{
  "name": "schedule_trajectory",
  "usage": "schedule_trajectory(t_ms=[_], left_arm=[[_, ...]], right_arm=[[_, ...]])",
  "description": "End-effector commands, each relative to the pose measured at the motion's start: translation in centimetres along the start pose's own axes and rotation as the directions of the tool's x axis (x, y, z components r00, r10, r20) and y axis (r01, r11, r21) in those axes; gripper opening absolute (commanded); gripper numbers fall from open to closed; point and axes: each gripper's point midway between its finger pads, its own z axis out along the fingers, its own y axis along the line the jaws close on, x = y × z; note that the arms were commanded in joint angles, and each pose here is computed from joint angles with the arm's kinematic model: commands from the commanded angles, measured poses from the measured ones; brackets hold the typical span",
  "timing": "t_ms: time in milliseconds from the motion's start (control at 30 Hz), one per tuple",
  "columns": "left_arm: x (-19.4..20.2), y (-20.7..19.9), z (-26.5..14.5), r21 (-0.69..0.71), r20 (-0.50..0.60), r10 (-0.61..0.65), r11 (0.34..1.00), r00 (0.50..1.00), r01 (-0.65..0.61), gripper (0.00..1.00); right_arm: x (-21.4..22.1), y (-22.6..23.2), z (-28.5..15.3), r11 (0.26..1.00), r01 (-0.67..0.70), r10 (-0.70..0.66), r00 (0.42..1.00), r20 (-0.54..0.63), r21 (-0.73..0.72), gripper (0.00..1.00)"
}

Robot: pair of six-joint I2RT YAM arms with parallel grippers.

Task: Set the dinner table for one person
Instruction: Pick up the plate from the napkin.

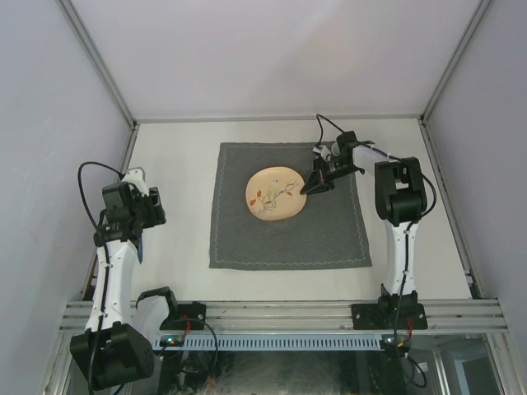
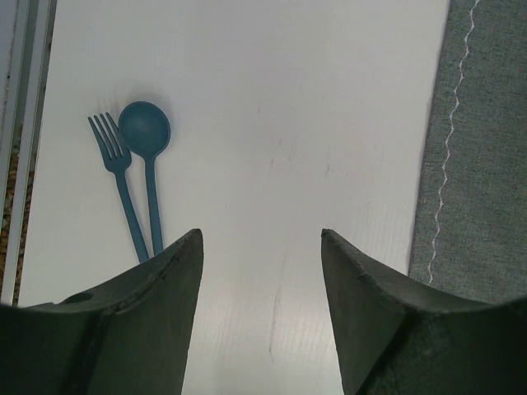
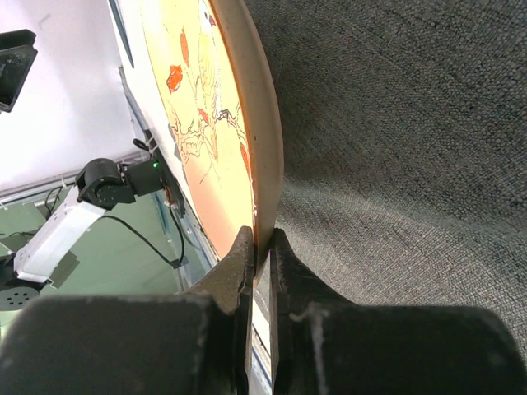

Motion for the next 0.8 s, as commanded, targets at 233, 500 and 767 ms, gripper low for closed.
schedule_trajectory(t_ms=[233,500,767], left_arm=[[-0.2,0.1,0.0,-0.001,0.03,0.022,1.0,0.999,-0.021,0.64],[-0.4,0.1,0.2,0.001,0.029,0.024,1.0,0.999,-0.024,0.64],[-0.4,0.0,0.3,0.006,0.028,0.022,1.0,0.999,-0.022,0.64]], right_arm=[[-0.3,6.7,-4.4,0.98,0.095,-0.081,0.993,0.085,-0.172,0.0],[1.7,5.7,-4.8,0.985,0.061,-0.052,0.997,0.057,-0.162,0.0],[1.9,5.0,-4.9,0.986,0.048,-0.039,0.997,0.064,-0.158,0.0]])
